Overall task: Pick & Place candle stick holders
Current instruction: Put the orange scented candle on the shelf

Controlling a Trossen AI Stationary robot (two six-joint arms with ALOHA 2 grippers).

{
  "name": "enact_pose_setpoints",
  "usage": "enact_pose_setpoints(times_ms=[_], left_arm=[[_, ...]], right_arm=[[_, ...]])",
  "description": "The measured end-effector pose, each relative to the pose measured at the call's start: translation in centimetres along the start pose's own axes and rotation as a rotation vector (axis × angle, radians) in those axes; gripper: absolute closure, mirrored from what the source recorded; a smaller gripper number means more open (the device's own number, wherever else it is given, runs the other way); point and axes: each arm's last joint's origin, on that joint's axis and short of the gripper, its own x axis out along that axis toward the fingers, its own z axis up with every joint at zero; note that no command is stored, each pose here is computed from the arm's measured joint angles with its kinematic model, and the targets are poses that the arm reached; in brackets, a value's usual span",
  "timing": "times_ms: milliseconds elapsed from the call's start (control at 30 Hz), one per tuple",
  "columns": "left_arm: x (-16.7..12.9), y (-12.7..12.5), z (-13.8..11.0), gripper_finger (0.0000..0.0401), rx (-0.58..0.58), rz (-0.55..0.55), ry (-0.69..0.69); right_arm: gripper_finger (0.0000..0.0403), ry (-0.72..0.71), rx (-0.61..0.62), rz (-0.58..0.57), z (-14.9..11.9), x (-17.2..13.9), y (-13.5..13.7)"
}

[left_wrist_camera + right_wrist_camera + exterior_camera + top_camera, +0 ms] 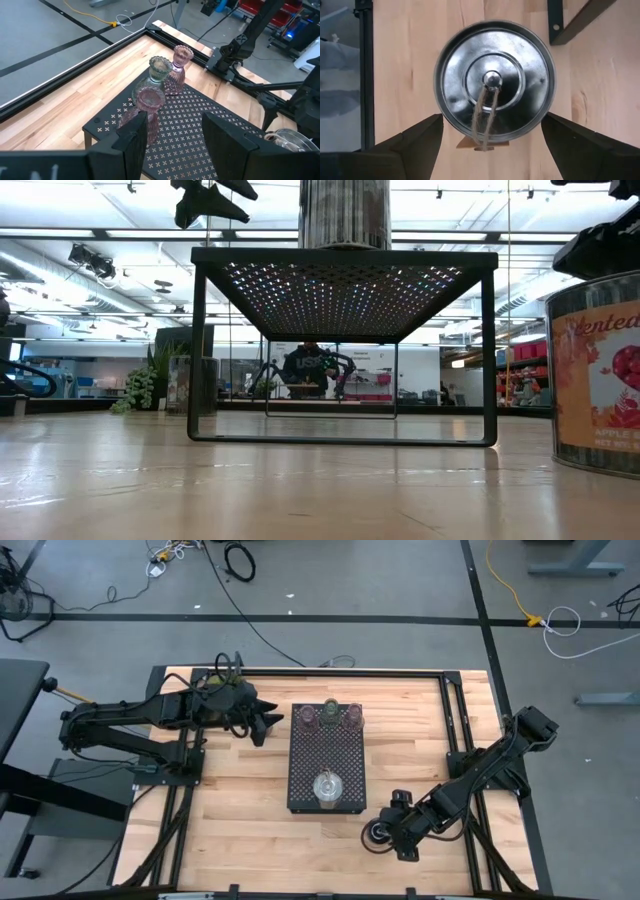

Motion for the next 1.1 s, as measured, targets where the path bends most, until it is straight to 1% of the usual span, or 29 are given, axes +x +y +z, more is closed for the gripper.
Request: enact_pose_setpoints(times_ms=[267,433,500,1100], left_arm=[[0.0,0.0,0.0,0.0211,0.0,0.0,0.0],[0.0,0.0,0.0,0.0211,-0.003,0.0,0.0],[0.0,0.0,0.0,0.0211,-0.003,0.0,0.0],[0.0,0.0,0.0,0.0211,-0.003,0.0,0.0]], right_arm=[[0.0069,0.026,0.031,-0.041,0.0,0.04,-0.69],[0.0069,0.017,0.048,-0.019,0.44,0.09,-0.89],[0.0069,0.021,0.038,-0.017,0.45,0.09,-0.92],[0.0065,0.02,0.047,-0.027,0.45,0.1,-1.01]])
